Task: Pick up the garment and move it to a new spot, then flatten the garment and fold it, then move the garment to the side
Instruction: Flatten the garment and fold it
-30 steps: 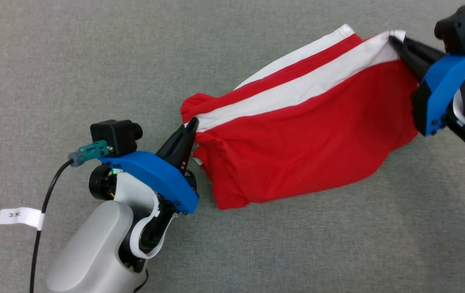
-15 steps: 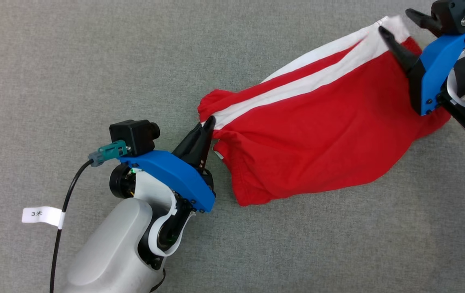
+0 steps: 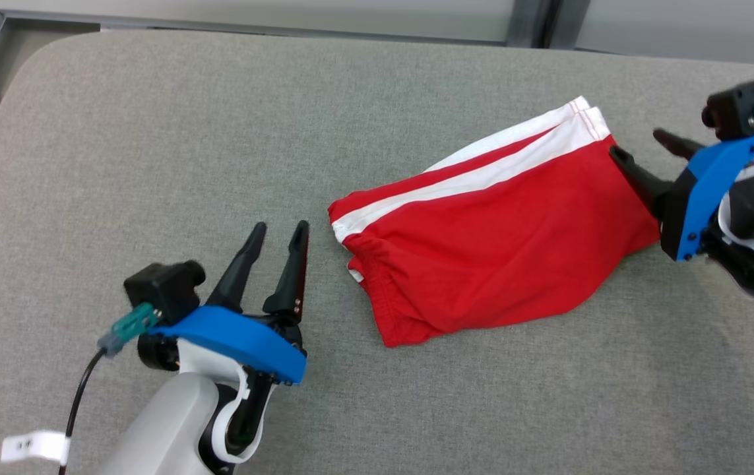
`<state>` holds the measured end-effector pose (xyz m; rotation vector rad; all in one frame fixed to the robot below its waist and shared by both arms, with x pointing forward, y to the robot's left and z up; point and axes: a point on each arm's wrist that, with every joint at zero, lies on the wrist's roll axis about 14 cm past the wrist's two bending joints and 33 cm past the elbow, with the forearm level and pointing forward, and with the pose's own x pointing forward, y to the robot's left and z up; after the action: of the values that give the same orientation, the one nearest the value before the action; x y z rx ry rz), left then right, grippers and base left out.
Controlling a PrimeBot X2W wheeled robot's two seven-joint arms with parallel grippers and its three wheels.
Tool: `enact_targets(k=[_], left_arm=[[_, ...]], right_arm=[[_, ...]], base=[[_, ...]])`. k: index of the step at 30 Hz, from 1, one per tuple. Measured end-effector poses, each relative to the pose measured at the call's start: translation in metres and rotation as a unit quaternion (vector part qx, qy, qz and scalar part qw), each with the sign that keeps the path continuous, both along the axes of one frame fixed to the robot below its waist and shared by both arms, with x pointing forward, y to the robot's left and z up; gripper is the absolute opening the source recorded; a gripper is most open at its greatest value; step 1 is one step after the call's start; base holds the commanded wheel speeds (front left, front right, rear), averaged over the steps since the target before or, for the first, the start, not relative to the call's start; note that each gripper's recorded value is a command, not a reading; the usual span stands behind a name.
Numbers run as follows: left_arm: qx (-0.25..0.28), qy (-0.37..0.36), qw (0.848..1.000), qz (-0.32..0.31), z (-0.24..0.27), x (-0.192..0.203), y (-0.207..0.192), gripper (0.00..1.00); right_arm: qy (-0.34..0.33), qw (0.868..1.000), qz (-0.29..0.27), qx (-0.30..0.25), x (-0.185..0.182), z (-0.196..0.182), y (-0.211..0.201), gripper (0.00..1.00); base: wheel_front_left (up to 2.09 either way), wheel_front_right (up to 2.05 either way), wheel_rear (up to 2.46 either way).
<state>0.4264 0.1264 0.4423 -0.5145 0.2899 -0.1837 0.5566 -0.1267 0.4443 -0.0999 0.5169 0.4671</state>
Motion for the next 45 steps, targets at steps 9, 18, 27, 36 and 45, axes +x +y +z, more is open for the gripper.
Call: enact_targets(k=[9,18,27,36,45], left_arm=[[0.085,-0.073,0.993,0.032,0.006,0.005,0.031,1.00],[0.121,-0.082,0.988,0.056,-0.002,0.002,0.048,1.00],[0.132,-0.075,0.986,0.072,-0.008,0.000,0.058,1.00],[0.139,-0.090,0.985,0.056,-0.001,-0.004,0.048,1.00],[0.135,-0.111,0.984,0.036,0.013,-0.010,0.032,1.00]], right_arm=[[0.040,0.997,-0.059,0.036,-0.003,-0.025,-0.018,1.00],[0.084,0.993,-0.084,0.019,0.021,-0.067,-0.008,1.00],[0.111,0.992,-0.053,-0.017,0.022,-0.086,0.017,0.00],[0.079,0.994,-0.075,-0.022,-0.005,-0.067,-0.022,0.00],[0.030,0.982,-0.165,-0.081,-0.030,-0.020,-0.120,0.00]], base=[[0.00,0.00,0.00],[0.00,0.00,0.00],[0.00,0.00,0.00],[0.00,0.00,0.00],[0.00,0.00,0.00]])
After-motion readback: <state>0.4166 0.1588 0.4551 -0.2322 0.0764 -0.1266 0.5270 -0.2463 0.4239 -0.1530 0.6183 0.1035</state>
